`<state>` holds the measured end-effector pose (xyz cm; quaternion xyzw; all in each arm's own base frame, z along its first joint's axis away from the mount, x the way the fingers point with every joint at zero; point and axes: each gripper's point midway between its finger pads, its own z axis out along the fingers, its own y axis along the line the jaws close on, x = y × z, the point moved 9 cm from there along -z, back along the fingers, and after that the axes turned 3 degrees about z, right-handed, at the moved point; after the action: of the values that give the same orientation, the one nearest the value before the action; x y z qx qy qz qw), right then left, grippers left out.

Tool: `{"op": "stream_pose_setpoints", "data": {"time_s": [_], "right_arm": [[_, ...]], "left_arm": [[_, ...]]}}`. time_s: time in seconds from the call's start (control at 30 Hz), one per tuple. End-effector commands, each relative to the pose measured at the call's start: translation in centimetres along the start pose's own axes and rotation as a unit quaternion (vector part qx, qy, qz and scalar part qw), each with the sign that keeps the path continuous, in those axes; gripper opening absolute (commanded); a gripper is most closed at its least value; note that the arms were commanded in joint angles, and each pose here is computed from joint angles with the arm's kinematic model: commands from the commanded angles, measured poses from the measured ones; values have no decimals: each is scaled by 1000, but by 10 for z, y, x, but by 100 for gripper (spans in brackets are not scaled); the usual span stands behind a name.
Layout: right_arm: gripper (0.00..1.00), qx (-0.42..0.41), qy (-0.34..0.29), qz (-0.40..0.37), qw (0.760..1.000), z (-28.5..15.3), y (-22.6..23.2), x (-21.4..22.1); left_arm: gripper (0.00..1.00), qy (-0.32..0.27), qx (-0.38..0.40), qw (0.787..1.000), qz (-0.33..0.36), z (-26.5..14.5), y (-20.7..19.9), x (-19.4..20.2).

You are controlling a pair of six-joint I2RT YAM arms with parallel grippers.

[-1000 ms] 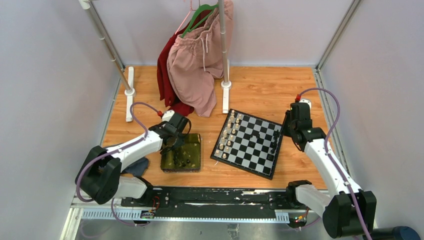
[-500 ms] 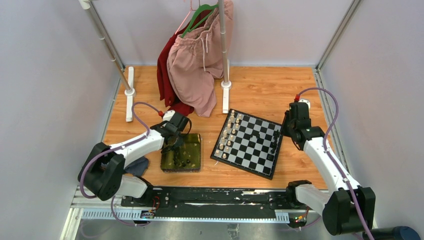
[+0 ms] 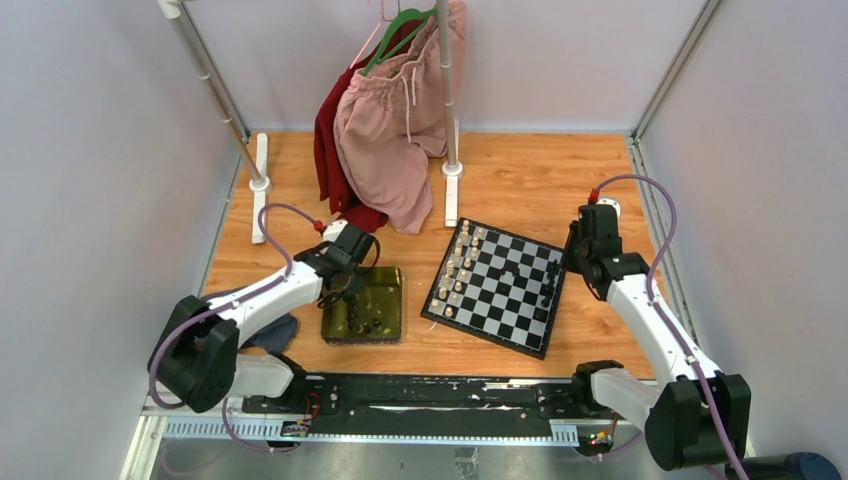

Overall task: Set up the chess pieces on the board
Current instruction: Pick up the chess piece from the storage box.

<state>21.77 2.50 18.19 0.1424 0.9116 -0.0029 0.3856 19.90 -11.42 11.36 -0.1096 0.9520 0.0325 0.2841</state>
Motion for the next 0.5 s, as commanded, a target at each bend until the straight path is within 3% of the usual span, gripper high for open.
{"op": "stream_pose_setpoints", "data": {"time_s": [0.0,0.23,0.47], "right_arm": [[33,-5,-18,-9,1000,-7,3,-8],[33,-2,-17,-8,1000,-6,3,-7],[33,11,-21,-5,1000,-6,0,-7]], "left_arm": [[0,-23,16,999,16,-23,2,-19],[0,-70,91,987,115,-67,-27,-47],[0,-94,167,947,257,-107,-112,-54]]}}
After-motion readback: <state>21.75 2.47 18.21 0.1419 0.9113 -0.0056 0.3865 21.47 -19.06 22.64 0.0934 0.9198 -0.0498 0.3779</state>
